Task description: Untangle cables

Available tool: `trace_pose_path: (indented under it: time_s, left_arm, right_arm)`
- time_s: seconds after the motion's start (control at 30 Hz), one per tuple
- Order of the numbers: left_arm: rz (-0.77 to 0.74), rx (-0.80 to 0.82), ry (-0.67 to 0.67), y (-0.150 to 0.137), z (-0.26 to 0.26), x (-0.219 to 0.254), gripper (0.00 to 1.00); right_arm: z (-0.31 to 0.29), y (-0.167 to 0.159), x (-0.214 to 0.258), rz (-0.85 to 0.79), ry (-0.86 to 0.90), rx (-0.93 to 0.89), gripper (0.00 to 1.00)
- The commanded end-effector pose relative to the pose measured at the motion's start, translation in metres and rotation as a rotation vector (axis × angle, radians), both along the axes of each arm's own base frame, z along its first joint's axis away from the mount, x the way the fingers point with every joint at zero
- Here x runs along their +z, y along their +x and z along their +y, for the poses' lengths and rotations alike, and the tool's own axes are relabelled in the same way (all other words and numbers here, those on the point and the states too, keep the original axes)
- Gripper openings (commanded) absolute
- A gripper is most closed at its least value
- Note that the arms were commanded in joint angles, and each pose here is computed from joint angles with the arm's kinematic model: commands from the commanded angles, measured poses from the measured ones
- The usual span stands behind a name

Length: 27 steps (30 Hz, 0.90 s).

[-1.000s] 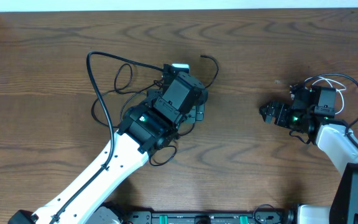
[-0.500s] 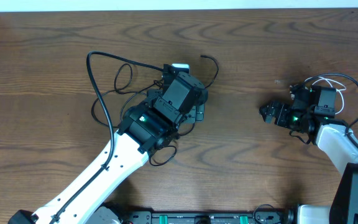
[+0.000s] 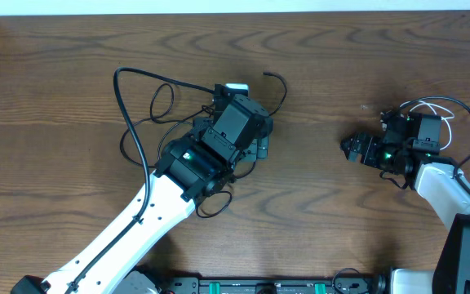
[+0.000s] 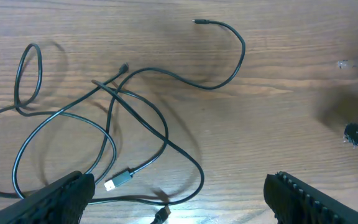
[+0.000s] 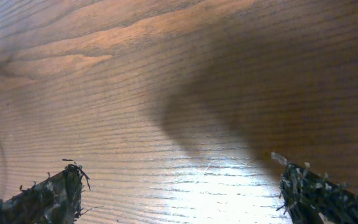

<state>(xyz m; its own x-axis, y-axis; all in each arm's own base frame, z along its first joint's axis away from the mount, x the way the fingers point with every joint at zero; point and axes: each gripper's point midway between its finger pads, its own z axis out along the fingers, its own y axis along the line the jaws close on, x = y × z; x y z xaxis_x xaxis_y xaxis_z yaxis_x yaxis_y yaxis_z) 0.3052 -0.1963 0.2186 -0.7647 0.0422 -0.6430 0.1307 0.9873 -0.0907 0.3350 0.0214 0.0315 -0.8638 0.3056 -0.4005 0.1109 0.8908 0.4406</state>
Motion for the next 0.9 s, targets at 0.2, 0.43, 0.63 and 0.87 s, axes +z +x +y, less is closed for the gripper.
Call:
trace_pose_path:
  time_s: [0.2, 0.43, 0.63, 0.87]
  left_arm:
    - [-0.019, 0.011, 0.004, 0.003, 0.002, 0.007, 0.92]
    - [-0.019, 0.011, 0.004, 0.003, 0.002, 0.007, 0.92]
    - [-0.030, 0.014, -0.009, 0.005, 0.001, 0.009, 0.92]
    - [-0.133, 0.039, -0.046, 0.023, -0.004, 0.027, 0.92]
  right_arm:
    - [0.003, 0.000, 0.000, -0.005, -0.004, 0.022, 0.99]
    - [0.003, 0.000, 0.000, -0.005, -0.004, 0.022, 0.99]
    - [0.003, 0.000, 0.000, -0.005, -0.004, 0.022, 0.99]
    - [0.003, 0.000, 0.000, -0.005, -0.004, 0.022, 0.99]
